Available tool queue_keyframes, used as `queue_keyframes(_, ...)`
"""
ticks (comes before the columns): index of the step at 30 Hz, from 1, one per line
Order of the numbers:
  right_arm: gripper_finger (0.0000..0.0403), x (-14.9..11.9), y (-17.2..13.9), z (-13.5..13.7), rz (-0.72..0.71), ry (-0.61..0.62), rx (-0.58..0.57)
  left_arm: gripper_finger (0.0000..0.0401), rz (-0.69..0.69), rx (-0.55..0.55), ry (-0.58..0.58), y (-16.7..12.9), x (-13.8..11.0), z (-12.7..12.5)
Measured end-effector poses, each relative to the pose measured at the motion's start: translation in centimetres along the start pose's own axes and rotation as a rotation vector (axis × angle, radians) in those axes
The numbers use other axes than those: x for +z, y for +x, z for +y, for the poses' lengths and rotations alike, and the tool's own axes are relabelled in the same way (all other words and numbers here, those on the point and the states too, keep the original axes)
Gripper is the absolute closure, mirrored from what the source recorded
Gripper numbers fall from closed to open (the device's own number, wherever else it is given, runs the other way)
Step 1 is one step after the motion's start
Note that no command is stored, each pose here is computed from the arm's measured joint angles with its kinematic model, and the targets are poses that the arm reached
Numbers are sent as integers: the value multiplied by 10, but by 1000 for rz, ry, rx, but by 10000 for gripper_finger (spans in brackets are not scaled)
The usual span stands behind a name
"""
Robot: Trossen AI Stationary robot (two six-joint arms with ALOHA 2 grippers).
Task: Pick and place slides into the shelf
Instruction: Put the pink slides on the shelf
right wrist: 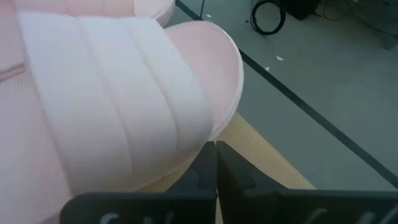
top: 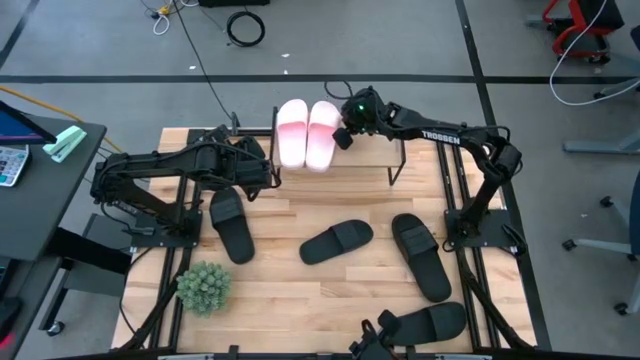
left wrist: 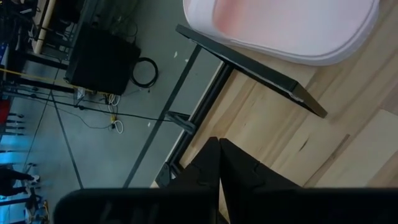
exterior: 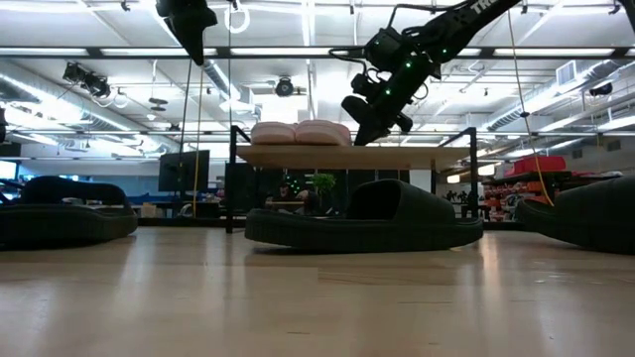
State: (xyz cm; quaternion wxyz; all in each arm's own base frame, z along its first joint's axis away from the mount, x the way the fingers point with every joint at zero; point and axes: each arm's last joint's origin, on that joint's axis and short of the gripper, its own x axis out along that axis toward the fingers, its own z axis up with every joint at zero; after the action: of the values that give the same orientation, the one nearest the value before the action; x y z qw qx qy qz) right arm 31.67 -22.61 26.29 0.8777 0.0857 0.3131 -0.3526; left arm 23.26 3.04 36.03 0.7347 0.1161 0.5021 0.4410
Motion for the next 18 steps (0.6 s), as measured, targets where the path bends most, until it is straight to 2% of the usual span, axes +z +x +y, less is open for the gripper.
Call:
queue_keyframes(12,403,7,-1,6,-78,28,78,385,-20,-8,2,0,3,-1)
queue_keyframes(18,402,8,-1,5,-85,12,20,394,-31,-12,-5,0,4,-2)
